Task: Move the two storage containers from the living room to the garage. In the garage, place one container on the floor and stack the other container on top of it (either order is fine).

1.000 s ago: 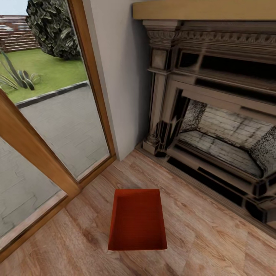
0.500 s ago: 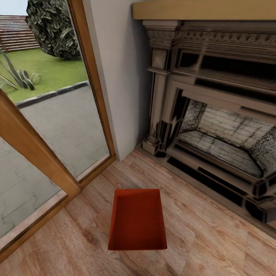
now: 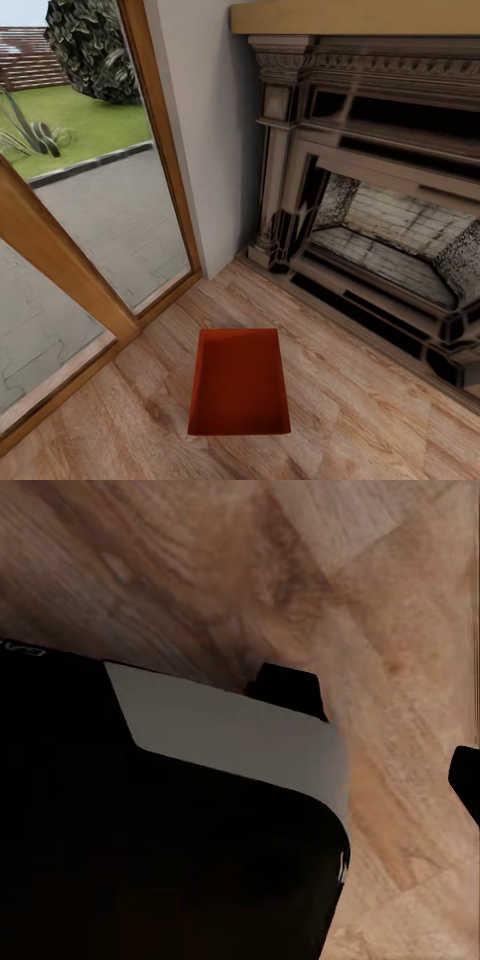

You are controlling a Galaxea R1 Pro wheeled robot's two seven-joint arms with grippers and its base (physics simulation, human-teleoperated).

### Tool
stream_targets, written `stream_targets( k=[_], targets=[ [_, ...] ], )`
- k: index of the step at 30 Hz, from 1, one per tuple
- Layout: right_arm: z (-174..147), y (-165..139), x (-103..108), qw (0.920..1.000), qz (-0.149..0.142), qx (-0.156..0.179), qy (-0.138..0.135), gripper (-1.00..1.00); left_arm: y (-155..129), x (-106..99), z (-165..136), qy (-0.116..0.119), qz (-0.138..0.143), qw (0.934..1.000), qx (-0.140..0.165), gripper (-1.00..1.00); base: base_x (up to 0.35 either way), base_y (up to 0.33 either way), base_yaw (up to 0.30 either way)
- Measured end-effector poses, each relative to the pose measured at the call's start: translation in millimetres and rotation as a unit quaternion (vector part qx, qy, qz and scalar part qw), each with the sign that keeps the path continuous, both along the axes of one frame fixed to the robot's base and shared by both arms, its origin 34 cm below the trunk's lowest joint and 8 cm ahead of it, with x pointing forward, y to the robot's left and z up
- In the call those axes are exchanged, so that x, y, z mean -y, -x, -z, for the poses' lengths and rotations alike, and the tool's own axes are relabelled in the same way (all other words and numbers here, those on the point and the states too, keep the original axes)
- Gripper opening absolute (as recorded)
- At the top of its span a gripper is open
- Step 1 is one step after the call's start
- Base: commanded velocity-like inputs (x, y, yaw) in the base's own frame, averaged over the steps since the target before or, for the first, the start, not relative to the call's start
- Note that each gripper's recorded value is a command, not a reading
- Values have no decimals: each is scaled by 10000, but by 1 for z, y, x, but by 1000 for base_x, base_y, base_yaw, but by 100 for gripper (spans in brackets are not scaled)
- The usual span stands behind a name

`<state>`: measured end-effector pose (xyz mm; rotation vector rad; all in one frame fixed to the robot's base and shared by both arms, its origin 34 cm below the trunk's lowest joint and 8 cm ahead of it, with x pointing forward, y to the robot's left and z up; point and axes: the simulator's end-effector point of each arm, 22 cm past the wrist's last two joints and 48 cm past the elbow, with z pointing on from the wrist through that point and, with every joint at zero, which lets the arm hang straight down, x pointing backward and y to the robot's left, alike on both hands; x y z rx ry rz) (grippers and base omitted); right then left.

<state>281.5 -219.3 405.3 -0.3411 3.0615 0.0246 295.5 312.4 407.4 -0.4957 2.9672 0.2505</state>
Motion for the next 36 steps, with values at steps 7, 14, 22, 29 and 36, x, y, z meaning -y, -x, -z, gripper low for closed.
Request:
stream_targets(
  k=[7, 14, 22, 29, 36],
  targets=[
    [-15, -151, -25, 9956, 286, 877, -156, 100, -140, 6, -41, 85, 115, 9961, 875, 100, 0, 0, 0],
    [-43, -266, -28, 9842, 798, 1557, -278, 100, -211, 36, -75, 456, 363, 9950, 813, 100, 0, 0, 0],
    [-66, -326, -29, 9750, 862, 2021, -344, 100, -258, 74, -61, 532, 591, 9950, 606, 100, 0, 0, 0],
    [-55, -317, -21, 9752, 916, 1996, -288, 100, -257, 77, -47, 28, 1272, 9878, 902, 100, 0, 0, 0],
    [-55, -317, -24, 9700, 863, 2249, -320, 100, -255, 74, -45, -17, 1310, 9870, 932, 100, 0, 0, 0]
  ],
)
